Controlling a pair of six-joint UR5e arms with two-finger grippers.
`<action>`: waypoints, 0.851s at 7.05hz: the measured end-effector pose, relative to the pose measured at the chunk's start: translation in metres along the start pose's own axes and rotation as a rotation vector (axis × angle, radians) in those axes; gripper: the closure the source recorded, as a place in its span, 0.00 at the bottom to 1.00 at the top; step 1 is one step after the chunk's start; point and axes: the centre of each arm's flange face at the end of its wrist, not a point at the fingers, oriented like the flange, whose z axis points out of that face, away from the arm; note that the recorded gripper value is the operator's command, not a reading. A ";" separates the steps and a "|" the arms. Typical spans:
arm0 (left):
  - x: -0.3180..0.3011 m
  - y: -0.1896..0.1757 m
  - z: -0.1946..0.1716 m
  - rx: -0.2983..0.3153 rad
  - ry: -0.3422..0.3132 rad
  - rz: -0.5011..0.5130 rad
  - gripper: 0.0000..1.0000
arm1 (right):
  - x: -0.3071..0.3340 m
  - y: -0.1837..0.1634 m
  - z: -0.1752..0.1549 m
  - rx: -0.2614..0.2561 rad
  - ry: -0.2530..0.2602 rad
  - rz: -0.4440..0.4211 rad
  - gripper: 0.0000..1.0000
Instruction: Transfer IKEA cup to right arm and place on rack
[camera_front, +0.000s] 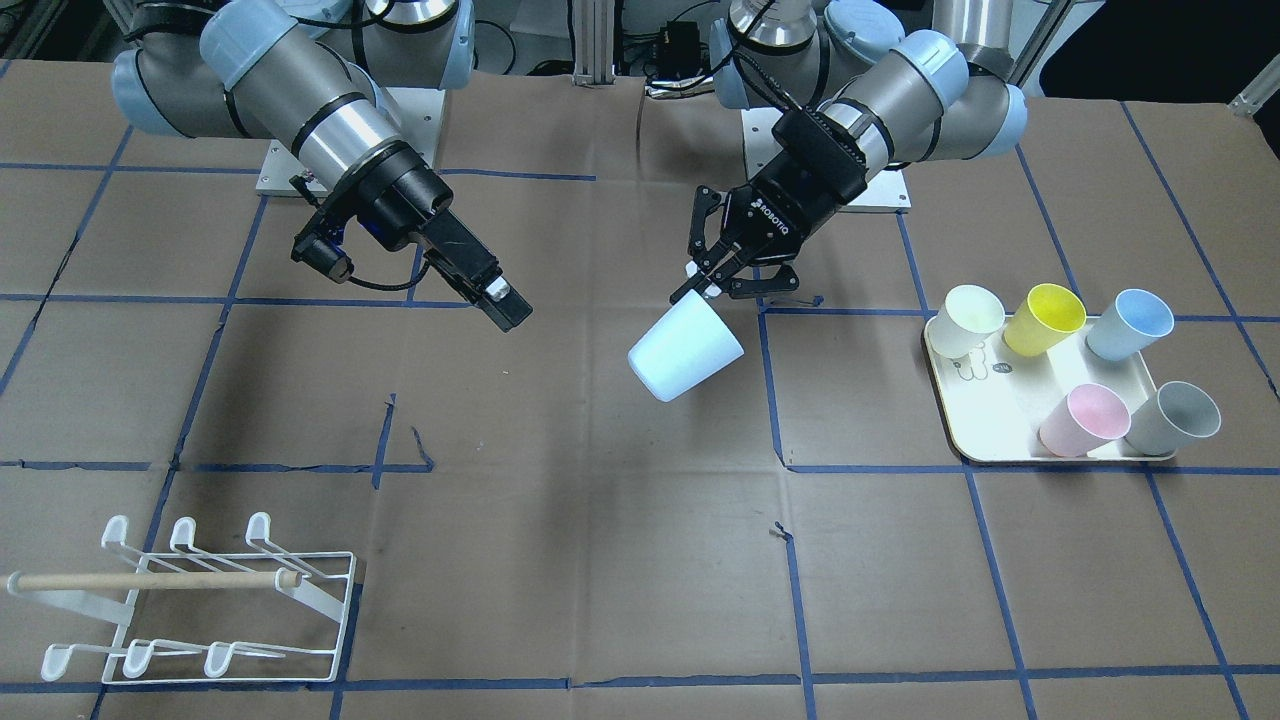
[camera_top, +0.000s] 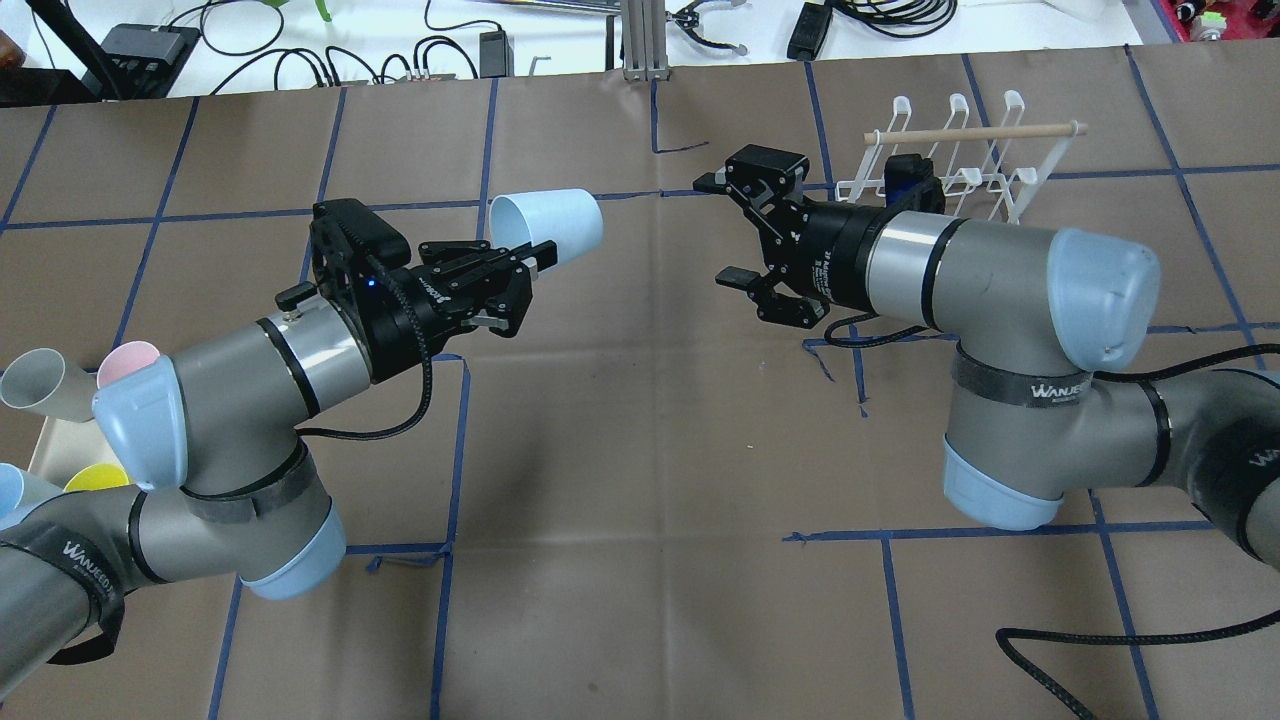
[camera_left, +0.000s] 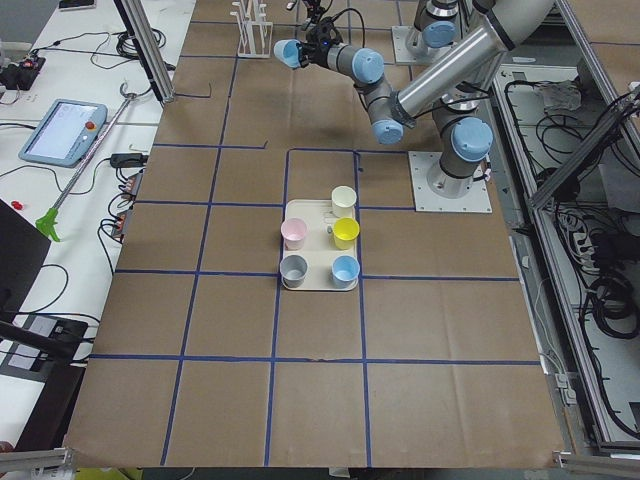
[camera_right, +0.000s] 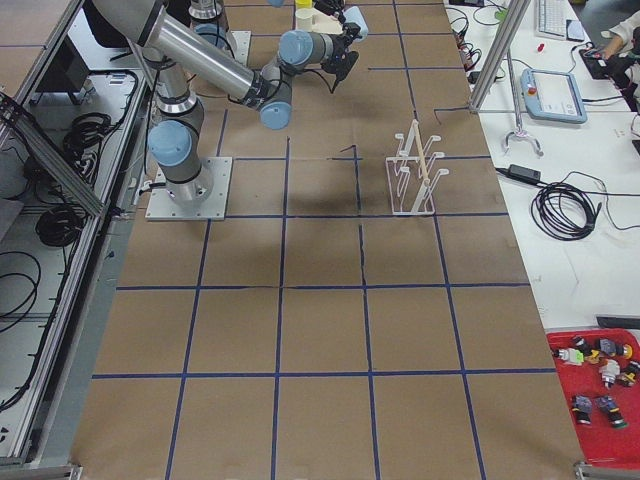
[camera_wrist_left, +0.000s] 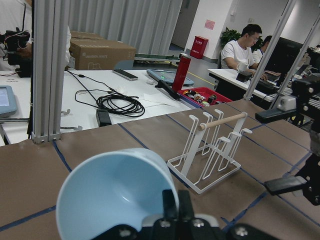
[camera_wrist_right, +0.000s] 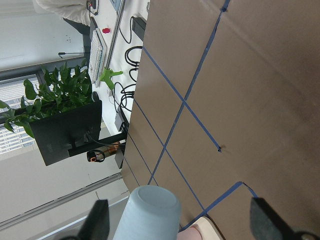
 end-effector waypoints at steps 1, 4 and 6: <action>0.003 0.001 0.002 -0.002 0.008 -0.011 1.00 | 0.001 -0.001 0.000 0.010 0.003 0.009 0.01; 0.008 -0.001 0.001 0.024 0.010 -0.081 1.00 | 0.002 0.000 0.001 0.079 0.017 0.095 0.01; 0.009 -0.002 0.000 0.029 0.012 -0.113 1.00 | 0.004 0.020 0.010 0.119 0.033 0.142 0.01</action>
